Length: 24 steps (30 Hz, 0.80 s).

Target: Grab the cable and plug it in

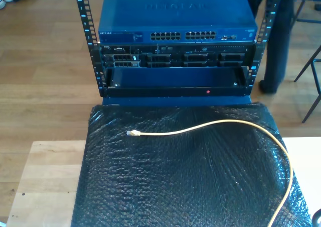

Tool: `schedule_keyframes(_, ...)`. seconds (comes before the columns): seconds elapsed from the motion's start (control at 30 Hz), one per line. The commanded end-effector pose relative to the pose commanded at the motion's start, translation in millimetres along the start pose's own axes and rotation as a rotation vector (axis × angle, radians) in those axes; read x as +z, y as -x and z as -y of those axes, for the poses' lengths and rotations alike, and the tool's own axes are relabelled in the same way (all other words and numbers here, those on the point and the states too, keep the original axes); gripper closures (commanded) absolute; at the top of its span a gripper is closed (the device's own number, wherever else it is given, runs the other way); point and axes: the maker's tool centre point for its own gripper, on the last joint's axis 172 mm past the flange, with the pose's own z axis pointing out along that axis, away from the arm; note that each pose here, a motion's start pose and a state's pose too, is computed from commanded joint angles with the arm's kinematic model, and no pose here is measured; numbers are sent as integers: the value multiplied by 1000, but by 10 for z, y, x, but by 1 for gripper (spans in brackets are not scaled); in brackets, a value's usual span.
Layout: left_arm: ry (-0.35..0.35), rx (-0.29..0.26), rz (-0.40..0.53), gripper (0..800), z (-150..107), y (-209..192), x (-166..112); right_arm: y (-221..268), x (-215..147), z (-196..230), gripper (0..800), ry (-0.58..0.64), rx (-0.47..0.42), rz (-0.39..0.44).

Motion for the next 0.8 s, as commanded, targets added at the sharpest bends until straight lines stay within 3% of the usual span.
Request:
schedule_keyframes(0.5, 4, 1, -14, 0, -6, -24, -47, 63, -94, -8, 0, 2, 6, 15)
schedule_keyframes(0.8, 2, 2, -69, 1, 13, -98, -291, 81, -328, 3, 0, 1, 17, 4)
